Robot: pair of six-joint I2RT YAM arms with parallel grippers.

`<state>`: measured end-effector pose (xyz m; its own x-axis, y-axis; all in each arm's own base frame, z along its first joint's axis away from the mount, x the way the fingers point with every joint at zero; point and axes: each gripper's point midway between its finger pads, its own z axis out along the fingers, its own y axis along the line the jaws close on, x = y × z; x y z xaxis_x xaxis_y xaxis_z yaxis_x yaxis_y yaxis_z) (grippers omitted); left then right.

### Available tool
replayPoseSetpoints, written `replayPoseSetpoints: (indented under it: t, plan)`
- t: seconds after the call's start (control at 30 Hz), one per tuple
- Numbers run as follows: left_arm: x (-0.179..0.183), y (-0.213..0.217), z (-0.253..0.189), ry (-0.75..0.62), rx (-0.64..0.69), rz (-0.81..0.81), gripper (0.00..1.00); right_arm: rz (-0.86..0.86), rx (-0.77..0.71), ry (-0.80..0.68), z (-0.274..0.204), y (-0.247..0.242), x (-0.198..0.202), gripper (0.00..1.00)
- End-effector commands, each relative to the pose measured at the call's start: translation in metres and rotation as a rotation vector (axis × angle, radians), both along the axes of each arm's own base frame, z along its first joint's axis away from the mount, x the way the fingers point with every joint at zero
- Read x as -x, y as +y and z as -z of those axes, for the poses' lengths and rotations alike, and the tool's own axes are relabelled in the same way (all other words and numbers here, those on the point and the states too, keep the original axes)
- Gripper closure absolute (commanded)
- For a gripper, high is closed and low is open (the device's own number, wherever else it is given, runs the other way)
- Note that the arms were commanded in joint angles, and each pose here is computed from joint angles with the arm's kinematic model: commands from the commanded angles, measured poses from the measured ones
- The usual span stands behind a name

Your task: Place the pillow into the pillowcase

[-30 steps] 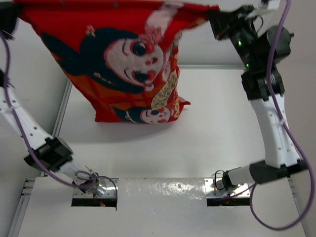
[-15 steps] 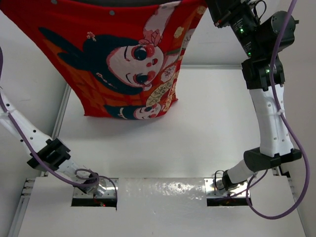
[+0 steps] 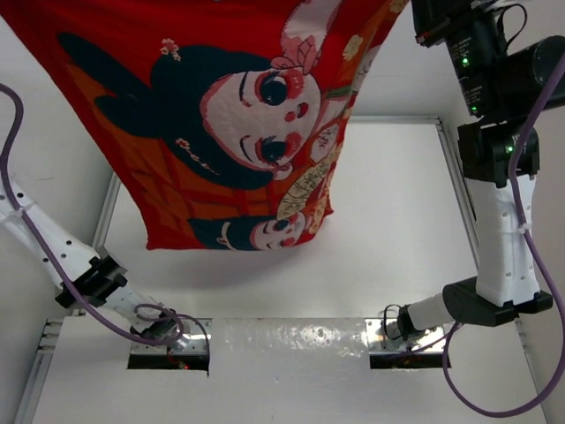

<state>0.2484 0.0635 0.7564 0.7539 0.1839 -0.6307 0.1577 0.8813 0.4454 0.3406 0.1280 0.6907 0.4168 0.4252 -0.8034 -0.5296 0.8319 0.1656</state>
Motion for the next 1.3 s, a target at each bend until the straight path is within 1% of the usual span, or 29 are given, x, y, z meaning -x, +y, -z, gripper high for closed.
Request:
replayPoseSetpoints:
  t: [0.0, 0.03, 0.17, 0.23, 0.3, 0.33, 0.37, 0.4, 0.43, 0.47, 0.5, 0.53, 0.57, 0.6, 0.63, 0.67, 0.73, 0.8, 0.87, 0.93, 0.97, 1.0, 1.03, 1.07, 1.1, 1.13, 1.17, 1.2, 1.27]
  plan:
    - [-0.074, 0.063, 0.028, 0.089, 0.163, -0.108, 1.0, 0.383, -0.08, 0.016, -0.002, -0.077, -0.028, 1.0]
    - [-0.107, 0.056, 0.056, 0.181, 0.165, -0.076, 1.0, 0.414, -0.055, 0.075, 0.018, -0.077, -0.057, 1.0]
    - [-0.186, 0.041, 0.129, 0.399, 0.219, -0.015, 1.0, 0.459, 0.008, 0.309, 0.1, -0.082, -0.144, 1.0]
    - [-0.228, 0.03, 0.17, 0.514, 0.262, 0.036, 1.0, 0.461, -0.034, 0.439, 0.155, -0.102, -0.193, 1.0]
    - [-0.27, 0.028, 0.211, 0.594, 0.297, 0.043, 1.0, 0.477, -0.102, 0.499, 0.186, -0.124, -0.224, 1.0]
    - [-0.284, 0.034, 0.222, 0.601, 0.318, 0.013, 1.0, 0.475, -0.114, 0.551, 0.22, -0.128, -0.253, 1.0]
    - [-0.299, 0.038, 0.236, 0.618, 0.33, 0.001, 1.0, 0.459, -0.129, 0.57, 0.235, -0.127, -0.268, 1.0]
    - [-0.333, 0.047, 0.285, 0.717, 0.379, -0.014, 1.0, 0.411, -0.175, 0.558, 0.242, -0.136, -0.283, 1.0]
    - [-0.346, 0.058, 0.291, 0.723, 0.419, -0.063, 1.0, 0.373, -0.209, 0.548, 0.245, -0.134, -0.295, 1.0]
    - [-0.362, 0.066, 0.31, 0.762, 0.476, -0.084, 0.68, 0.359, -0.245, 0.588, 0.283, -0.136, -0.323, 0.82]
    - [-0.387, 0.076, 0.357, 0.837, 0.524, -0.1, 0.44, 0.347, -0.292, 0.593, 0.294, -0.136, -0.334, 0.59]
    - [-0.397, 0.087, 0.386, 0.861, 0.557, -0.172, 0.01, 0.351, -0.318, 0.59, 0.3, -0.138, -0.343, 0.2]
    - [-0.402, 0.088, 0.401, 0.877, 0.493, -0.244, 0.0, 0.368, -0.337, 0.624, 0.327, -0.142, -0.355, 0.01]
    - [-0.408, 0.095, 0.427, 0.926, 0.48, -0.29, 0.0, 0.395, -0.337, 0.631, 0.333, -0.147, -0.356, 0.01]
    - [-0.405, 0.103, 0.441, 0.968, 0.476, -0.329, 0.0, 0.462, -0.343, 0.654, 0.347, -0.158, -0.357, 0.01]
    - [-0.403, 0.111, 0.45, 0.984, 0.477, -0.352, 0.0, 0.493, -0.34, 0.659, 0.342, -0.164, -0.35, 0.01]
    - [-0.392, 0.137, 0.459, 1.005, 0.515, -0.371, 0.0, 0.539, -0.285, 0.688, 0.354, -0.17, -0.342, 0.01]
    - [-0.379, 0.164, 0.457, 1.004, 0.56, -0.386, 0.0, 0.543, -0.236, 0.69, 0.341, -0.169, -0.328, 0.01]
    - [-0.363, 0.176, 0.456, 1.027, 0.573, -0.381, 0.0, 0.526, -0.17, 0.76, 0.355, -0.164, -0.316, 0.01]
    - [-0.348, 0.169, 0.475, 1.113, 0.556, -0.337, 0.0, 0.494, -0.127, 0.813, 0.362, -0.155, -0.294, 0.01]
    - [-0.337, 0.166, 0.467, 1.125, 0.547, -0.327, 0.0, 0.481, -0.108, 0.846, 0.369, -0.152, -0.284, 0.01]
    - [-0.323, 0.159, 0.489, 1.207, 0.53, -0.315, 0.0, 0.468, -0.081, 0.878, 0.375, -0.148, -0.264, 0.01]
    - [-0.314, 0.156, 0.495, 1.235, 0.484, -0.316, 0.0, 0.453, -0.062, 0.908, 0.381, -0.145, -0.252, 0.01]
    - [-0.301, 0.149, 0.486, 1.242, 0.453, -0.309, 0.0, 0.425, -0.041, 0.937, 0.388, -0.139, -0.24, 0.01]
    - [-0.283, 0.135, 0.512, 1.339, 0.448, -0.264, 0.0, 0.414, -0.017, 1.002, 0.412, -0.136, -0.225, 0.01]
    - [-0.273, 0.131, 0.519, 1.361, 0.384, -0.261, 0.0, 0.408, -0.004, 0.993, 0.4, -0.135, -0.207, 0.01]
    - [-0.255, 0.121, 0.514, 1.393, 0.359, -0.254, 0.0, 0.377, 0.031, 1.044, 0.413, -0.13, -0.193, 0.01]
    - [-0.239, 0.111, 0.534, 1.457, 0.346, -0.227, 0.0, 0.371, 0.048, 1.112, 0.437, -0.127, -0.177, 0.01]
    - [-0.215, 0.1, 0.535, 1.473, 0.24, -0.218, 0.0, 0.353, 0.061, 1.182, 0.448, -0.124, -0.147, 0.01]
